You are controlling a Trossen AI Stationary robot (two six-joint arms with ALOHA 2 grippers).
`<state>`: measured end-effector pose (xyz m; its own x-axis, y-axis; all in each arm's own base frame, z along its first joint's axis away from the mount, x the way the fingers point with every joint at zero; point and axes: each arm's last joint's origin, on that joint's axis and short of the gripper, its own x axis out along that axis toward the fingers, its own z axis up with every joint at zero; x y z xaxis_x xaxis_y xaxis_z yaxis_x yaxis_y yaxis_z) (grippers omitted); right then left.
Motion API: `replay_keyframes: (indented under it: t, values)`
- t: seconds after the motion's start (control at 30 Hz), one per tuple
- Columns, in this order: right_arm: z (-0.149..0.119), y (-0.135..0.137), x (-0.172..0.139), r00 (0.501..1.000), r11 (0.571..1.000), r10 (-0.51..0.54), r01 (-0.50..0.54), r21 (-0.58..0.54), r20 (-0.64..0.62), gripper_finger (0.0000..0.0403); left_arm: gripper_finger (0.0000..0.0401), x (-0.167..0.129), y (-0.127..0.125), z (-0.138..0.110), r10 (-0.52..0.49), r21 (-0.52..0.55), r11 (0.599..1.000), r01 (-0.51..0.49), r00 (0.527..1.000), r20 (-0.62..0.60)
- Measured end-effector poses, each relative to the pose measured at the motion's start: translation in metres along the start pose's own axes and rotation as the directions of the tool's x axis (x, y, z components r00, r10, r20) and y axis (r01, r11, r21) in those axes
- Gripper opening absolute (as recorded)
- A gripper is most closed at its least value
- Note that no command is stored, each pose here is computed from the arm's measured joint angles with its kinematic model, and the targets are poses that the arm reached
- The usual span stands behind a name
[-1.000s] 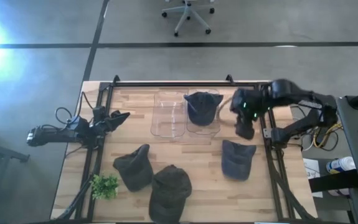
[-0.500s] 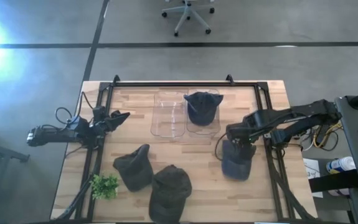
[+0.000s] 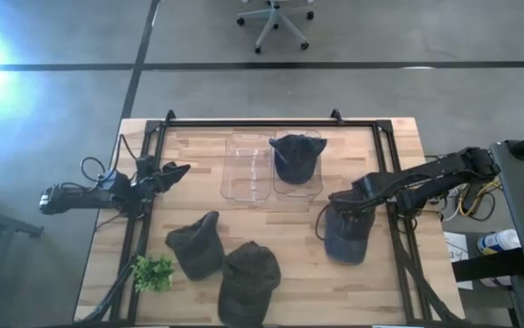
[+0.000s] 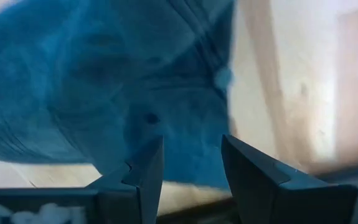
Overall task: Pick & Place hat
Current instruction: Put the blue cap into the right transparent bin
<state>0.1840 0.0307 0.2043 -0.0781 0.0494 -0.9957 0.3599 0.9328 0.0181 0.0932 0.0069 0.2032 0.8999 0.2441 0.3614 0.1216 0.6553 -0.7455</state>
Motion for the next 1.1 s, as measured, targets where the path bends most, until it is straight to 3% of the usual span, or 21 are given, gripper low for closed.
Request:
replay_keyframes:
  t: [0.47,0.73,0.93,1.1]
  values:
    - [0.011,-0.016,0.022,0.975,0.975,0.221,-0.221,-0.013,0.011,0.0151,0.0204,0.0,0.0,0.0,0.0,-0.009,1.0,0.0,1.0,0.0]
    - [0.012,-0.031,0.005,0.908,0.91,0.415,-0.415,-0.006,0.052,0.013,0.0204,0.0,0.0,0.0,-0.001,-0.021,1.0,0.001,1.0,0.0]
    - [0.007,-0.03,-0.001,0.874,0.875,0.483,-0.483,-0.009,0.056,0.0124,0.0204,0.0,0.0,0.0,-0.001,-0.022,1.0,0.001,1.0,0.0]
    - [0.006,-0.029,-0.001,0.863,0.864,0.502,-0.504,0.024,0.045,0.0144,0.0204,0.0,0.0,0.0,-0.001,-0.022,1.0,0.001,1.0,0.001]
